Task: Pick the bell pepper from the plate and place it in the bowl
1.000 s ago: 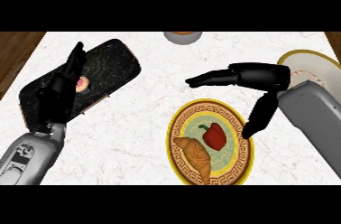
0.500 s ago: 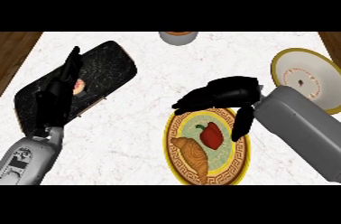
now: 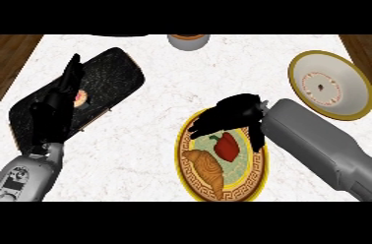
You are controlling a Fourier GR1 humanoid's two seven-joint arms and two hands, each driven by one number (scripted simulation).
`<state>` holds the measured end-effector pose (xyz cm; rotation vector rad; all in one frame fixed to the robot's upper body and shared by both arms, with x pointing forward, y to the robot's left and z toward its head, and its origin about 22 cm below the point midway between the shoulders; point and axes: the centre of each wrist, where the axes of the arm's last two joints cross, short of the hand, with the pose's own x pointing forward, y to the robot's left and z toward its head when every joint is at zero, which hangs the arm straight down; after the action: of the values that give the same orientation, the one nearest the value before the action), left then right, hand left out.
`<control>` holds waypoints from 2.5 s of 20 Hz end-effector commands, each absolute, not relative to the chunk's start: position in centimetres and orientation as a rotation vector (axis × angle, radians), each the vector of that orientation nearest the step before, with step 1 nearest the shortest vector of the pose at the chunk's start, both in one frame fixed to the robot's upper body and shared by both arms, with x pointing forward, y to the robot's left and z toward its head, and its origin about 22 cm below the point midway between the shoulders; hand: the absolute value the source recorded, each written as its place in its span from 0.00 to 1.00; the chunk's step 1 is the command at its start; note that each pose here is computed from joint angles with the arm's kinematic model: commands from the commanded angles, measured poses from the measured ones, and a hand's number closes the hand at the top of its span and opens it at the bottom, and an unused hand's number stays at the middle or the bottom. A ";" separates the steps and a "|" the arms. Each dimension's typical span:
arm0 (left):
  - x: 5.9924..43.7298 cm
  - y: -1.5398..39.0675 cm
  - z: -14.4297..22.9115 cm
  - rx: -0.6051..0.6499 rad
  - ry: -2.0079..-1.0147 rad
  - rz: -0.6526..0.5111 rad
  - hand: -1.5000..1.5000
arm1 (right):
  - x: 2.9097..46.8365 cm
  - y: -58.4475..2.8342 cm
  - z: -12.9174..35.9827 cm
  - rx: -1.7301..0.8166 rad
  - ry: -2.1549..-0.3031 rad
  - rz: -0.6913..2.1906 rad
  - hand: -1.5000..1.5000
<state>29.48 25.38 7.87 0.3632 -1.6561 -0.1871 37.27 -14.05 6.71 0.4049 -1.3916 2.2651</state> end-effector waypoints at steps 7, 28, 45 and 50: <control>29.9 24.6 8.3 0.385 -1.664 -0.184 0.50 | 37.8 -13.3 2.0 0.571 -1.280 2.320 0.00; 28.1 26.0 8.5 0.400 -1.661 -0.172 0.50 | 37.2 -11.1 -2.6 0.639 -1.420 2.361 1.00; 27.6 28.2 6.8 0.455 -1.583 -0.124 0.50 | 35.7 -10.1 -4.9 -0.183 -1.417 1.188 1.00; 27.7 28.1 6.4 0.457 -1.594 -0.125 0.50 | 37.2 -8.0 0.3 -0.368 -1.598 0.813 1.00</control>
<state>27.65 28.25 6.88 0.4539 -1.5926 -0.1216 36.76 -9.37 -2.33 -0.2577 -1.5551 1.1029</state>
